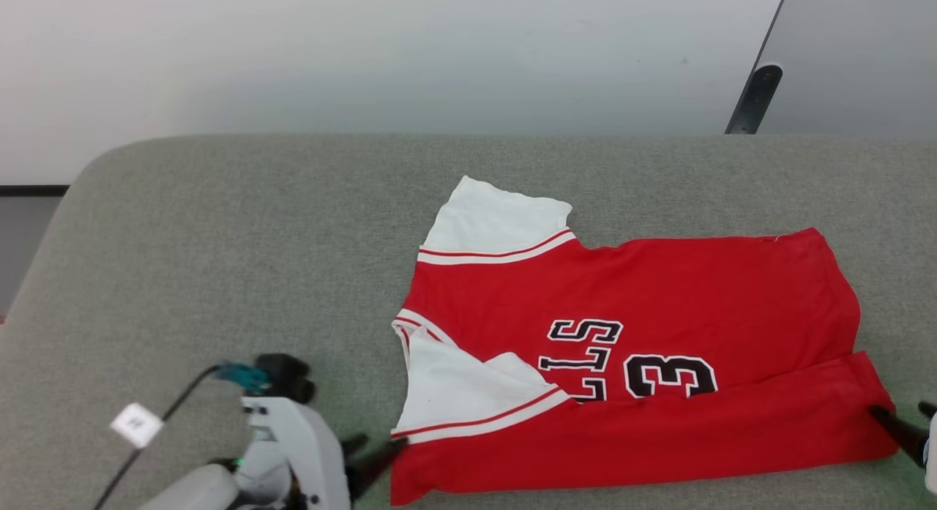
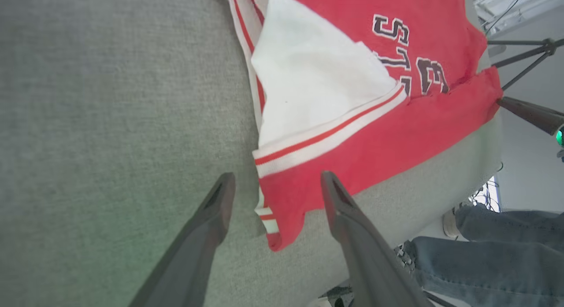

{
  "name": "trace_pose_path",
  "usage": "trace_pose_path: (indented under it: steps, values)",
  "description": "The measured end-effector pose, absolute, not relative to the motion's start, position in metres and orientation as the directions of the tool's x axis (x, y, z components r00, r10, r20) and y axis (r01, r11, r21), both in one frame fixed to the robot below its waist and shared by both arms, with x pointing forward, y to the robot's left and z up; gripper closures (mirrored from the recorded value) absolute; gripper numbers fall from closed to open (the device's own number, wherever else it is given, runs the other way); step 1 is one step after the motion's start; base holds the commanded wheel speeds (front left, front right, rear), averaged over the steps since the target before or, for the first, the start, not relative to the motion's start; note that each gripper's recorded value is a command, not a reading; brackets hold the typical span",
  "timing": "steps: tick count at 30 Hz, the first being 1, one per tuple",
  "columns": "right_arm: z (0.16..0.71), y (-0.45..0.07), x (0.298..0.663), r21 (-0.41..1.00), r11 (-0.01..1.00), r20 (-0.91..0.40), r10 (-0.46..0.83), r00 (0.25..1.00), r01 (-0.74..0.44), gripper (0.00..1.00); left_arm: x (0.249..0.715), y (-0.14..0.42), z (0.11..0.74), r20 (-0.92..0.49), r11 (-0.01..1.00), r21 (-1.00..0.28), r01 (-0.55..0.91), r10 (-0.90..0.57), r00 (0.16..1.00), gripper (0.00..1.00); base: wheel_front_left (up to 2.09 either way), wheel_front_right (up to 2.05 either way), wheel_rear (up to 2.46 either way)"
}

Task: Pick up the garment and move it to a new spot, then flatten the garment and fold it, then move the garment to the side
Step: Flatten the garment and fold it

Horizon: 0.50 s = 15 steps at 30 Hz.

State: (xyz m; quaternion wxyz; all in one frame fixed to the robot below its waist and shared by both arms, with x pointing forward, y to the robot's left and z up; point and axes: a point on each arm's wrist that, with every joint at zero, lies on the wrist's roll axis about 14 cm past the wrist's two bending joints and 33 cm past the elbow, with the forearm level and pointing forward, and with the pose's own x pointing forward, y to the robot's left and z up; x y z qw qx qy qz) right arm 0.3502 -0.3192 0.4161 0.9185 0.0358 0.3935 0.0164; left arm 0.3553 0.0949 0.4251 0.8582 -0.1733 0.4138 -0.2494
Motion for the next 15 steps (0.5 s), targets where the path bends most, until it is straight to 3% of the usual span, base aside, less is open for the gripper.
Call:
trace_pose_path:
  steps: [4,9,15]
  values:
    - [0.44,-0.323,0.368,0.07,0.998,-0.605,0.041,0.795,0.002,0.0,0.378,0.113,0.448,-0.513,0.84,-0.476,0.259,-0.504,0.695,0.0,0.0,0.0,0.0]
    - [0.476,-0.331,0.389,0.042,0.999,-0.382,-0.015,0.924,0.034,0.0,0.413,0.144,0.49,-0.276,0.88,-0.417,0.225,-0.359,0.892,0.0,0.0,0.0,0.0]
    - [0.509,-0.315,0.401,0.036,0.999,-0.145,-0.027,0.989,0.033,0.0,0.449,0.162,0.533,-0.085,0.923,-0.307,0.233,-0.27,0.959,0.0,0.0,0.0,0.0]
